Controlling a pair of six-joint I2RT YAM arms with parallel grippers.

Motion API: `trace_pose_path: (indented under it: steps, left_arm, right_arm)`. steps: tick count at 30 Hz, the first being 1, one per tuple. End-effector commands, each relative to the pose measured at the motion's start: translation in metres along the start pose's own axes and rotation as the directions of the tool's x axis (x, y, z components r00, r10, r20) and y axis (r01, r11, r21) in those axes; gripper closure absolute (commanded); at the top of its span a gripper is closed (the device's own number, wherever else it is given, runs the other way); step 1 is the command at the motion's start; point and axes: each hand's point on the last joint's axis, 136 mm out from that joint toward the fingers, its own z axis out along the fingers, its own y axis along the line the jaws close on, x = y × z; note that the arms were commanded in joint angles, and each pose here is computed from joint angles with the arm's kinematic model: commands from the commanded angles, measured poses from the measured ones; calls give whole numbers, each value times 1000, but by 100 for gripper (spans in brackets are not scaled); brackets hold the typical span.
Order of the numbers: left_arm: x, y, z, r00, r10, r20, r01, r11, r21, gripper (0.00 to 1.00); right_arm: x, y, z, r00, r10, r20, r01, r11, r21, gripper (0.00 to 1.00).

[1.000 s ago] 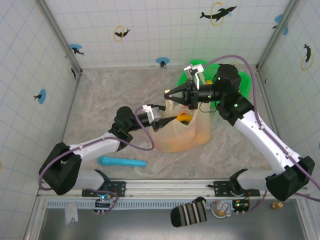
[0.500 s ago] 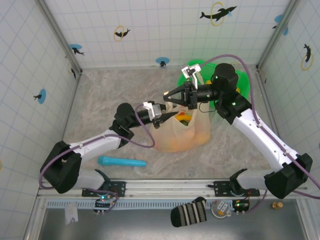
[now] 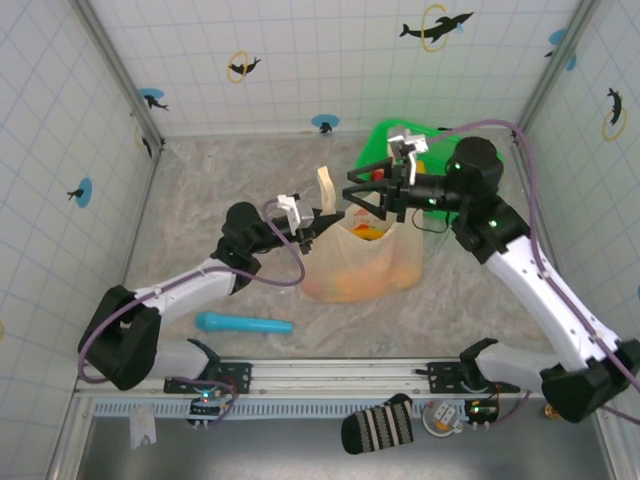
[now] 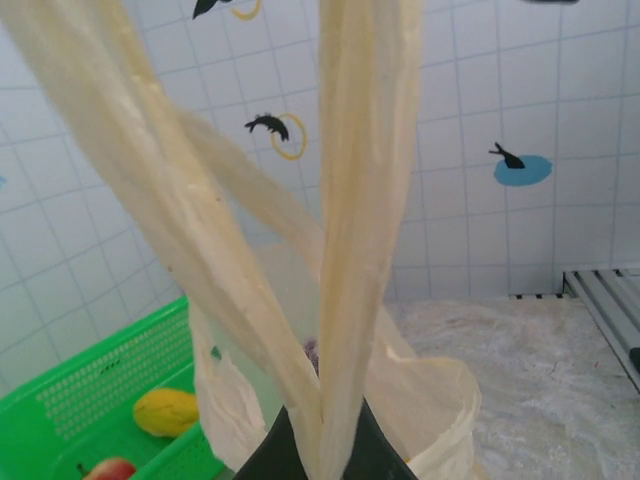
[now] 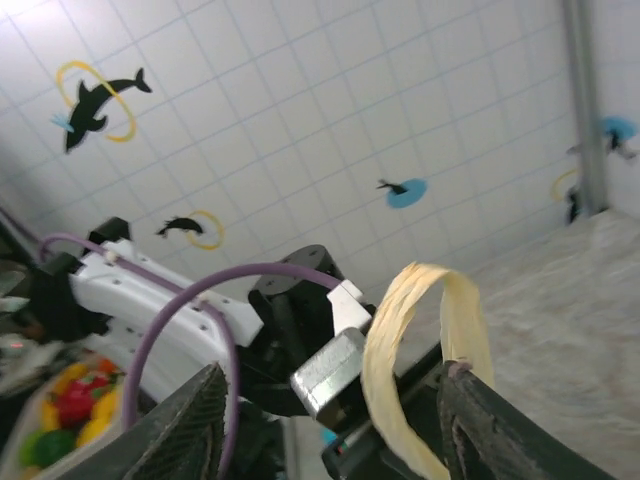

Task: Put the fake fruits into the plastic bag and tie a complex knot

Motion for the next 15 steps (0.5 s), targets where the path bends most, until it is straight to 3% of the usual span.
trace_pose_path:
  steps: [1, 3, 5, 7, 9, 12, 15]
  left_arm:
    - [-1, -3, -1, 997, -9, -74, 11, 1000, 27, 100]
    - [2, -7, -1, 994, -22, -102, 27, 998, 50, 100]
    - [5, -9, -3, 994, -19, -112, 25, 998, 54, 100]
    - [9, -13, -6, 993, 6, -116, 0, 998, 57, 100]
    - [13, -15, -8, 992, 18, -123, -11, 998, 57, 100]
    - [17, -20, -6, 991, 10, -132, 2, 996, 86, 100]
    - [15, -27, -3, 992, 7, -125, 9, 992, 127, 100]
  right_arm:
    - [-9, -25, -21, 991, -132, 33, 121, 966, 229, 49]
    - [-3, -31, -23, 993, -119, 19, 111, 962, 250, 56]
    - [2, -24, -18, 997, -76, 25, 70, 979, 193, 54]
    - [5, -9, -9, 999, -34, 29, 32, 996, 85, 43]
    - [8, -4, -2, 999, 0, 36, -2, 998, 65, 32]
    - [20, -3, 16, 998, 67, -5, -67, 997, 47, 22]
    - [31, -14, 30, 995, 90, -52, -84, 990, 115, 19]
